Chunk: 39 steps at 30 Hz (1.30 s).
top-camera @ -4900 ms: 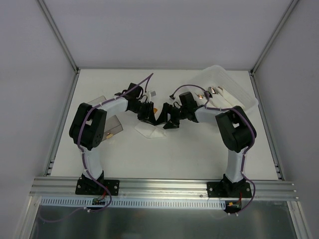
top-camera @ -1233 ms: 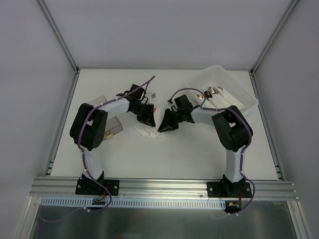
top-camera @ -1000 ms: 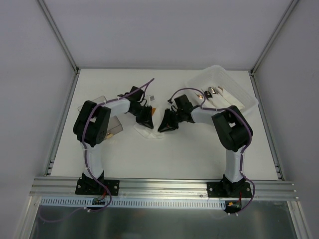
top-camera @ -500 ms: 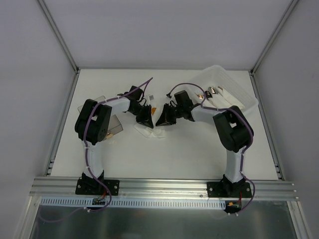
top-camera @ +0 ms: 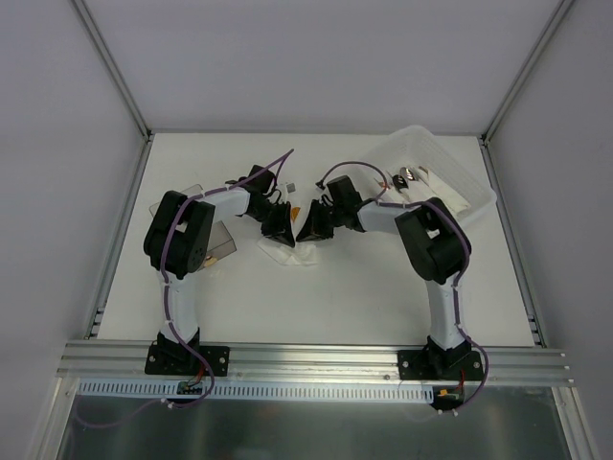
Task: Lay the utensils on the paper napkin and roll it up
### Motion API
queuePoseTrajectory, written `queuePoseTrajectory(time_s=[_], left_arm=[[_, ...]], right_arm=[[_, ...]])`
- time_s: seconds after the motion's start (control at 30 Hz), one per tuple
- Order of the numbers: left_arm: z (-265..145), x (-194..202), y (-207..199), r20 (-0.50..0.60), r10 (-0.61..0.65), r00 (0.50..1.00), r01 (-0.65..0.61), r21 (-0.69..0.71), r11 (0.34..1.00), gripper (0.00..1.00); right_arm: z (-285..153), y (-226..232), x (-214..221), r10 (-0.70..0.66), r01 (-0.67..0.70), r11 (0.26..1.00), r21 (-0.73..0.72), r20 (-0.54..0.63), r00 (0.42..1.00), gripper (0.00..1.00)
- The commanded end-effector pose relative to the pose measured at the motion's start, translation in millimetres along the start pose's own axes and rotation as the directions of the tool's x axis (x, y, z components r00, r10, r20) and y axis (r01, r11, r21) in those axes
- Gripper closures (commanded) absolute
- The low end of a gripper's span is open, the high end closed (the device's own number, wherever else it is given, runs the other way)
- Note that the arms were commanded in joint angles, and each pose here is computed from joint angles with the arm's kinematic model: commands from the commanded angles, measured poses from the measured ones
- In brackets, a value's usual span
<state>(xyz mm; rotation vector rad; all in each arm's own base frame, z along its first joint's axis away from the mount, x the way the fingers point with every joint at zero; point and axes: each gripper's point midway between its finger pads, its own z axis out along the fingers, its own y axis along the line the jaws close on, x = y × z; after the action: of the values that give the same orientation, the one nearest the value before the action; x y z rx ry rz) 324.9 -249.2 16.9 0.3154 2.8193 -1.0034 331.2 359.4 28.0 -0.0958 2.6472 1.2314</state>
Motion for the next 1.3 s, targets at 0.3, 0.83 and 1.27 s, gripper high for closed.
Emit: queuePoseTrajectory(time_s=[0.3,0.83,1.27], left_arm=[[7.4,11.7,25.6,-0.021,-0.023,1.000,0.021,-0.096,0.995,0.98],[6.5,13.6,30.6,-0.022,-0.021,1.000,0.019,-0.107,0.994,0.98],[7.5,14.4,30.8,-0.025,-0.023,0.999,0.020,-0.108,0.994,0.98]], right_arm=[[4.1,-40.2,9.4,-0.109,0.120,0.932,0.341,-0.052,0.993,1.00],[-28.9,55.4,-1.1,-0.230,0.229,0.973,-0.031,-0.022,0.973,0.83],[-10.2,13.9,28.6,-0.144,0.152,0.986,0.076,-0.101,0.984,0.92]])
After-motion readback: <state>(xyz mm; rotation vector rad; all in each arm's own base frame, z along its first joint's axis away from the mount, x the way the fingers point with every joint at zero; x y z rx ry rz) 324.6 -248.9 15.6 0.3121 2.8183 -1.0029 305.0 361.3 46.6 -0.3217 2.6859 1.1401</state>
